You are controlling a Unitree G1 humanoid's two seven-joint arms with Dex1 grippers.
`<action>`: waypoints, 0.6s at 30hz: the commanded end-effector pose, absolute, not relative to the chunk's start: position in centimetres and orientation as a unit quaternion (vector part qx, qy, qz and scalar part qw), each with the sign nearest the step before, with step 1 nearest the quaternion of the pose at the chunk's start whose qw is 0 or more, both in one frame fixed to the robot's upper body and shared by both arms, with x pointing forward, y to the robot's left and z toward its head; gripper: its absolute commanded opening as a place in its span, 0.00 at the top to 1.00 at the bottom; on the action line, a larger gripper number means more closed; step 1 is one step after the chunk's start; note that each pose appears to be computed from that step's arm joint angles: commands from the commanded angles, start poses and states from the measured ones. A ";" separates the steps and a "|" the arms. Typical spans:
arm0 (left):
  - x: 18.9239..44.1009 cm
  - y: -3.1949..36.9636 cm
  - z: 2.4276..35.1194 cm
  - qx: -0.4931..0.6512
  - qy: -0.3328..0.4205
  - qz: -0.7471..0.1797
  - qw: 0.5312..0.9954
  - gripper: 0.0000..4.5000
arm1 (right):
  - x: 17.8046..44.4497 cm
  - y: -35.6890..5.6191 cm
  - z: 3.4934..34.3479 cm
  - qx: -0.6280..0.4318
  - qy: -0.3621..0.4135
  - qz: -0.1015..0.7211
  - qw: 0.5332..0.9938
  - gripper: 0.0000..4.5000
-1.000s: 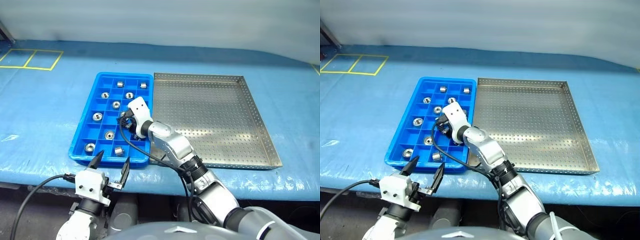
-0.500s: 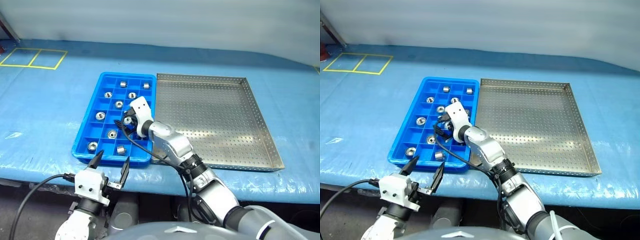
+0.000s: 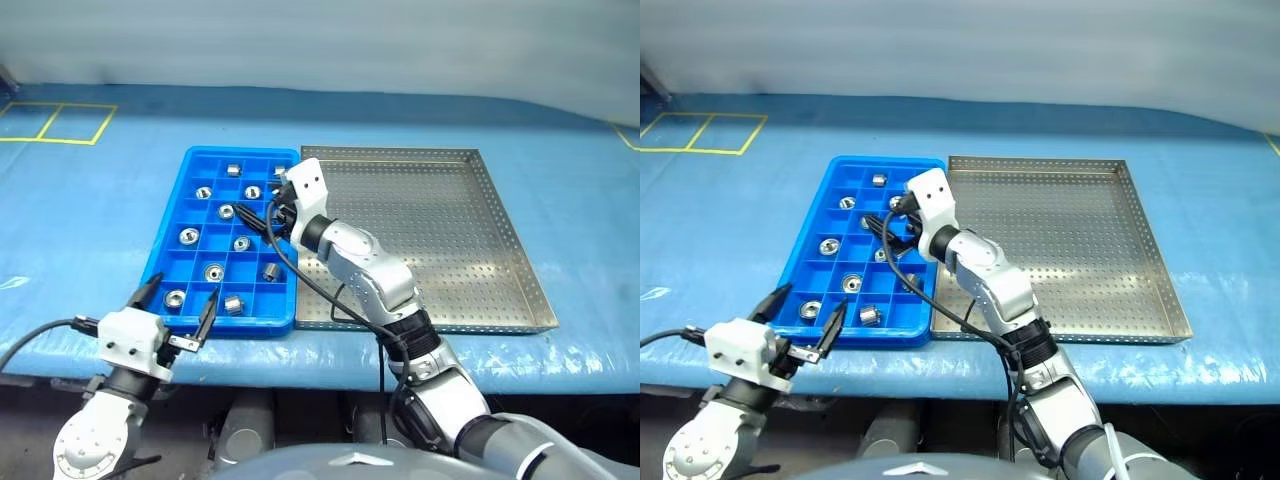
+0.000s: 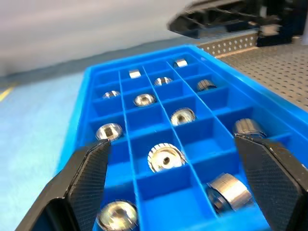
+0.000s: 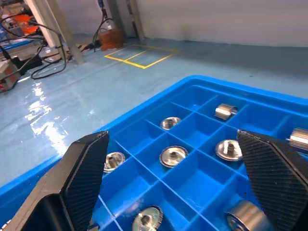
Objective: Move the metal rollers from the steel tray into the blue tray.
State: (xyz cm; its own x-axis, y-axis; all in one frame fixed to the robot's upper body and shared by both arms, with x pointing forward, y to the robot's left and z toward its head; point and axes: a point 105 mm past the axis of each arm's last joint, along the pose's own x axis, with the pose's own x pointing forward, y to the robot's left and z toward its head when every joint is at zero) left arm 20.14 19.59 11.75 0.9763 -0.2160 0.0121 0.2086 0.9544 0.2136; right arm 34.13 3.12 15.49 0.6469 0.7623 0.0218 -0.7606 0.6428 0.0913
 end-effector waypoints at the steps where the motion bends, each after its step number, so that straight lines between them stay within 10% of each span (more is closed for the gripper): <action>1: 21.7 19.5 14.1 0.115 -0.055 -0.110 0.986 0.00 | 33.2 1.2 17.0 0.010 -0.033 0.430 0.902 0.01; 18: 27.5 18.0 13.9 0.088 -0.045 -0.115 0.988 0.00 | 29.3 -6.0 13.1 -0.100 0.025 0.391 0.914 0.01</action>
State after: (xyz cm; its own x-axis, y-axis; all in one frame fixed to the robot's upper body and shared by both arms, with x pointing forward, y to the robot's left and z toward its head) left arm 27.75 19.01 13.84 0.9834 -0.1618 0.0819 0.1412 0.9666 0.2139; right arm 29.56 -5.68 11.83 0.6766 0.7173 -0.1663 -0.7364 0.6592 -0.1522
